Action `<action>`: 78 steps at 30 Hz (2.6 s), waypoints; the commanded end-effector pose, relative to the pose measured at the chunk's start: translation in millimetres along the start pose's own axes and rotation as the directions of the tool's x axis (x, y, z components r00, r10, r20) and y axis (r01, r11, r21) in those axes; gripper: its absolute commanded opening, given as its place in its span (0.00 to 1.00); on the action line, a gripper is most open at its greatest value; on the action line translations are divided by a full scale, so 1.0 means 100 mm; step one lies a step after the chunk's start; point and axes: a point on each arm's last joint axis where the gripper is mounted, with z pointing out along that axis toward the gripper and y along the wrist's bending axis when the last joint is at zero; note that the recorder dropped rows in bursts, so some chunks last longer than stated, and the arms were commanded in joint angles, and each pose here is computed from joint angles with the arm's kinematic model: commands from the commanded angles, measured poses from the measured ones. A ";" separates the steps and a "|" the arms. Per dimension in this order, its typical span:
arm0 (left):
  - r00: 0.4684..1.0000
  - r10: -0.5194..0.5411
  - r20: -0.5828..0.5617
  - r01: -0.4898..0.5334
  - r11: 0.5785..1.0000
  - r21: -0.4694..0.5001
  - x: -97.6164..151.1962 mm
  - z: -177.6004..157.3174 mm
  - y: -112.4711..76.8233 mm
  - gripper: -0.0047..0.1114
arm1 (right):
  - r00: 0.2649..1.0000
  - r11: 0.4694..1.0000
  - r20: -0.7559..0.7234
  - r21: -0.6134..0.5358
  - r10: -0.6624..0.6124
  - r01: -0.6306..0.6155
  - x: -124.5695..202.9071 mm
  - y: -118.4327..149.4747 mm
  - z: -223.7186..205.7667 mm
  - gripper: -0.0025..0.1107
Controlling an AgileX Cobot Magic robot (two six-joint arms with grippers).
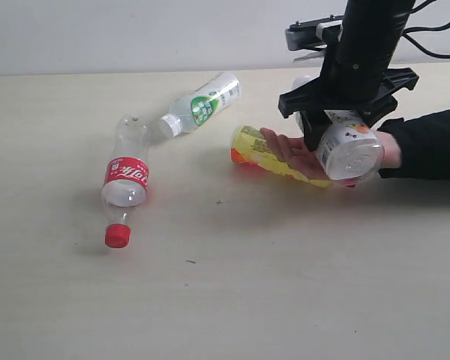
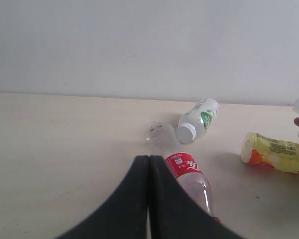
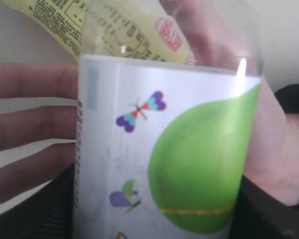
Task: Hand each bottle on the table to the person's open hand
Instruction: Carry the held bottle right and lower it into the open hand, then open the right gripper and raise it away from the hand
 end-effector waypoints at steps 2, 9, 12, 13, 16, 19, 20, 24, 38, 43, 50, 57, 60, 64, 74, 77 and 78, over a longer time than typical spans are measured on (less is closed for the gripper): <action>1.000 -0.003 0.006 0.003 1.000 -0.001 0.01 0.00 0.00 0.04 | 1.000 1.000 0.018 -0.001 -0.010 0.011 -0.04 -0.01 0.01 0.02; 1.000 -0.003 0.006 0.003 1.000 -0.001 0.01 0.00 0.00 0.04 | 1.000 1.000 -0.007 0.001 -0.013 0.013 -0.01 -0.01 0.01 0.13; 1.000 -0.003 0.006 0.003 1.000 -0.001 0.01 0.00 0.00 0.04 | 1.000 1.000 -0.007 0.001 -0.013 0.013 -0.01 -0.01 0.01 0.28; 1.000 -0.003 0.006 0.003 1.000 -0.001 0.01 0.00 0.00 0.04 | 1.000 1.000 -0.007 0.001 -0.013 0.013 -0.01 -0.01 0.01 0.35; 1.000 -0.003 0.006 0.003 1.000 -0.001 0.01 0.00 0.00 0.04 | 1.000 1.000 -0.006 0.001 -0.013 0.013 -0.01 -0.01 0.01 0.51; 1.000 -0.003 0.006 0.003 1.000 -0.001 0.01 0.00 0.00 0.04 | 1.000 1.000 -0.004 0.001 -0.013 0.013 -0.02 -0.01 0.01 0.64; 1.000 -0.003 0.006 0.003 1.000 -0.001 0.01 0.00 0.00 0.04 | 1.000 1.000 -0.004 0.001 -0.013 0.013 -0.02 -0.01 0.01 0.67; 1.000 -0.003 0.006 0.003 1.000 -0.001 0.01 0.00 0.00 0.04 | 1.000 1.000 -0.002 0.001 -0.013 0.013 -0.02 -0.01 0.01 0.72; 1.000 -0.003 0.006 0.003 1.000 -0.001 0.01 0.00 0.00 0.04 | 1.000 1.000 0.008 0.000 -0.013 0.013 -0.02 -0.01 0.00 0.72; 1.000 -0.003 0.006 0.003 1.000 -0.001 0.01 0.00 0.00 0.04 | 0.999 1.000 0.042 -0.003 -0.013 0.013 0.00 -0.02 -0.12 0.72; 1.000 -0.003 0.006 0.003 1.000 -0.001 0.01 0.00 0.00 0.04 | 0.988 1.000 0.153 -0.017 -0.010 0.012 0.13 -0.03 -0.58 0.71; 1.000 -0.003 0.006 0.003 1.000 -0.001 0.01 0.00 0.00 0.04 | 0.975 0.998 0.220 -0.050 -0.035 0.047 0.53 -0.05 -1.04 0.34; 1.000 -0.003 0.006 0.003 1.000 -0.001 0.01 0.00 0.00 0.04 | 0.927 0.993 0.368 -0.067 -0.067 0.098 0.97 -0.07 -1.11 0.09; 1.000 -0.003 0.006 0.003 1.000 -0.001 0.01 0.00 0.00 0.04 | 0.765 0.992 0.644 -0.075 -0.033 0.106 1.55 -0.14 -1.16 0.02; 1.000 -0.003 0.006 0.003 1.000 -0.001 0.01 0.00 0.00 0.04 | 0.449 0.990 0.893 -0.034 -0.030 0.134 2.61 -0.27 -1.27 0.02; 1.000 -0.003 0.006 0.003 1.000 -0.001 0.01 0.00 0.00 0.04 | 0.433 0.989 0.899 -0.001 -0.065 0.151 2.79 -0.29 -1.27 0.02; 1.000 -0.003 0.006 0.003 1.000 -0.001 0.01 0.00 0.00 0.04 | 0.427 0.987 0.900 0.018 -0.085 0.159 2.84 -0.30 -1.26 0.02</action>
